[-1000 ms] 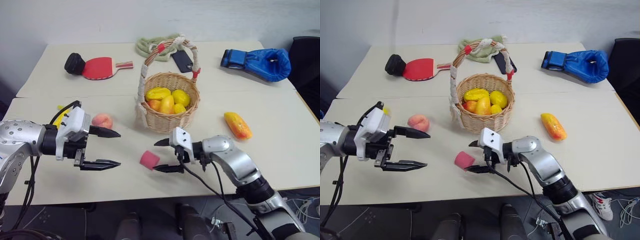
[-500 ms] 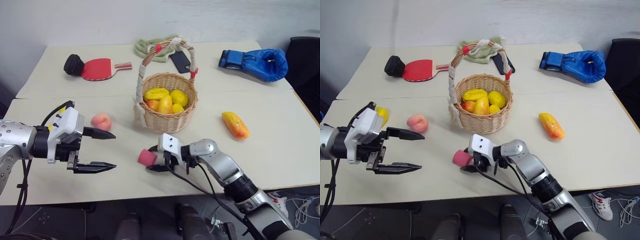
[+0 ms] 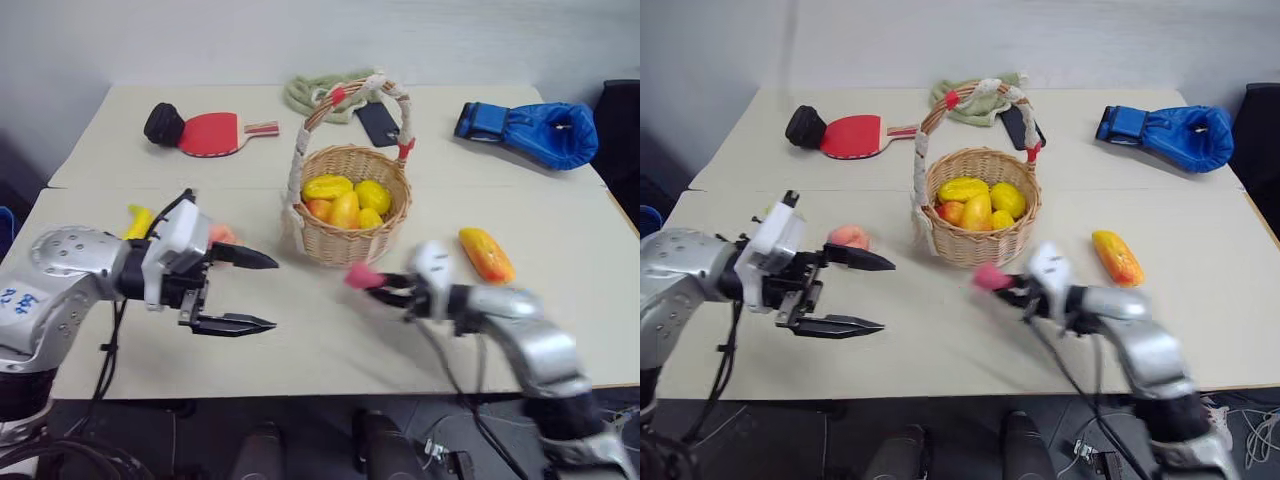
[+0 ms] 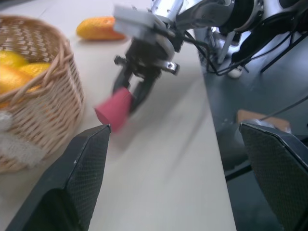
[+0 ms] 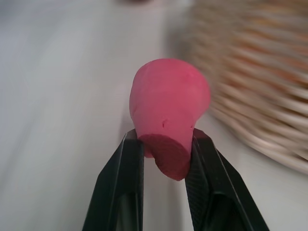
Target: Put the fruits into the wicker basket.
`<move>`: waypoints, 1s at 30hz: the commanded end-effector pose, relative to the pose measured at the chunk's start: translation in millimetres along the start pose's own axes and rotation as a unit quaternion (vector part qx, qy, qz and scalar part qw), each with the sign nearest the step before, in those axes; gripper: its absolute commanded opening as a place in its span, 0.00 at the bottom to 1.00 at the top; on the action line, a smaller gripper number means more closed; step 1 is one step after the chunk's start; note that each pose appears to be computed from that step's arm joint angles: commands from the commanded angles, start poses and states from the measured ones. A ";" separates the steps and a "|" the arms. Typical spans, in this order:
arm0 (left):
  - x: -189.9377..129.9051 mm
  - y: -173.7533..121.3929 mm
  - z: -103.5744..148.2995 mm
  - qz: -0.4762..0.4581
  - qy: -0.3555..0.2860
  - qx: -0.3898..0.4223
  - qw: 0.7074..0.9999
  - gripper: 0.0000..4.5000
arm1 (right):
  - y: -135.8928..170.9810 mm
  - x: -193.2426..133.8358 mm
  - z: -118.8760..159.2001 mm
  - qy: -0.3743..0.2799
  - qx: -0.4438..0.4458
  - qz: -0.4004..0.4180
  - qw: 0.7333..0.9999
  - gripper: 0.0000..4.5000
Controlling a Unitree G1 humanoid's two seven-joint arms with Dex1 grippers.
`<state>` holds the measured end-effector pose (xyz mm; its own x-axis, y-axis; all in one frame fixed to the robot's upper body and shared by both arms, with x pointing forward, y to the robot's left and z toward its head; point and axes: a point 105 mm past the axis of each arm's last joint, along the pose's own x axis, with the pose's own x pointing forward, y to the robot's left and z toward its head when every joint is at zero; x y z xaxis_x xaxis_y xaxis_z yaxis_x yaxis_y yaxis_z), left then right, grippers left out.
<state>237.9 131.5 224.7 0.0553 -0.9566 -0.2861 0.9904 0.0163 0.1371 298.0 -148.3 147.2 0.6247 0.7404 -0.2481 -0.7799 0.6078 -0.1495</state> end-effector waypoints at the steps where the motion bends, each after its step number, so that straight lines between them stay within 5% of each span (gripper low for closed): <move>1: 5.8 0.2 24.2 -0.014 -0.048 0.019 0.999 1.00 | -42.4 -75.9 16.9 -0.034 0.044 -0.150 0.987 0.19; 3: 8.6 3.3 27.9 -0.013 -0.057 0.025 0.998 1.00 | -77.4 -127.3 3.5 -0.016 0.065 -0.279 0.958 0.19; 6: 12.3 7.6 22.9 -0.010 -0.049 0.030 0.998 1.00 | -107.0 -156.5 -23.9 0.013 0.096 -0.378 0.921 0.19; 9: 16.1 12.0 17.5 -0.009 -0.039 0.038 0.998 1.00 | -133.9 -160.1 -53.7 -0.004 0.177 -0.446 0.877 0.19; 14: 18.4 16.1 19.2 -0.008 -0.039 0.048 0.998 1.00 | -153.7 -155.0 -83.9 0.033 0.198 -0.492 0.847 0.19; 15: 18.4 17.1 21.5 -0.007 -0.042 0.050 0.998 1.00 | -156.7 -156.7 -89.1 0.038 0.206 -0.499 0.841 0.26; 20: 16.3 17.9 29.2 0.001 -0.057 0.053 0.997 1.00 | -157.4 -162.5 -83.0 0.033 0.208 -0.491 0.845 0.59; 25: 11.6 18.4 28.0 0.019 -0.056 0.049 0.997 1.00 | -150.2 -178.3 -42.4 -0.003 0.186 -0.470 0.863 0.97; 30: 3.1 23.3 34.7 0.053 -0.071 0.049 0.995 1.00 | -132.2 -166.4 28.4 -0.062 0.127 -0.384 0.912 0.99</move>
<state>260.0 115.1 246.2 0.1083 -0.9815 -0.1581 0.9759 0.0746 0.2052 301.2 -365.0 199.8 0.9888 -0.0286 -0.1464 0.0337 0.9989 0.0327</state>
